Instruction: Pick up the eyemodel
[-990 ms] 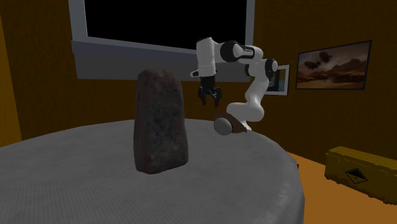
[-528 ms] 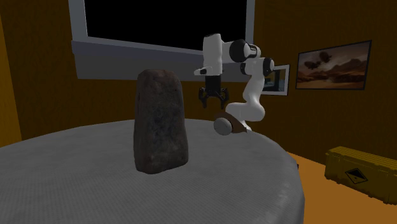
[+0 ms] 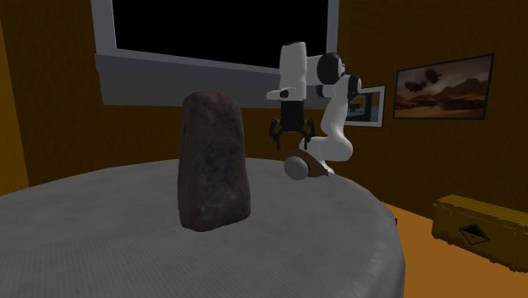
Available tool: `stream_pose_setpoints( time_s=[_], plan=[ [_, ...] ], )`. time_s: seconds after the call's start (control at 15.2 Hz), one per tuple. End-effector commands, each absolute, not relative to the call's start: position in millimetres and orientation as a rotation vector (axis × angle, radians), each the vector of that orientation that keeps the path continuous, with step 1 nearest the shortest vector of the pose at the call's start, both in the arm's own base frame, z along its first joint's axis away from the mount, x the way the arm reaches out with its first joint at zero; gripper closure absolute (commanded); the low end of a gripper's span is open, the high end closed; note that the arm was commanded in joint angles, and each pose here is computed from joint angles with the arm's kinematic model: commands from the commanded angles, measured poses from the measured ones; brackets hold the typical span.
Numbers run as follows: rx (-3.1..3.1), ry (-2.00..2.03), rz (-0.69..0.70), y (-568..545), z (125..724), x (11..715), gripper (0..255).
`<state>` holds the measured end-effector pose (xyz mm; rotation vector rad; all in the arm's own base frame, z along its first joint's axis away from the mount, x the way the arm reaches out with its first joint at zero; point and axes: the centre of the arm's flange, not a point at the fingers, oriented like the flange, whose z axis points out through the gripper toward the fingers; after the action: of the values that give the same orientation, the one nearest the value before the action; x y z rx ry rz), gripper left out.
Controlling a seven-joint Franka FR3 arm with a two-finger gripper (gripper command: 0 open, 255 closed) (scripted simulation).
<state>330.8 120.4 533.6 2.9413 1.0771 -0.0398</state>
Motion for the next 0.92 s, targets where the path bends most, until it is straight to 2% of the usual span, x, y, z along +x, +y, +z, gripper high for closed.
stream_pose_setpoints(
  time_s=[0.0,0.33,0.4,0.86],
  plan=[
    [2.940,1.082,-0.038,122,524,331,0],
    [2.940,1.082,-0.038,122,505,331,0],
    [2.940,1.083,-0.038,121,505,331,255],
    [2.939,1.083,-0.038,121,505,331,255]
  ],
)
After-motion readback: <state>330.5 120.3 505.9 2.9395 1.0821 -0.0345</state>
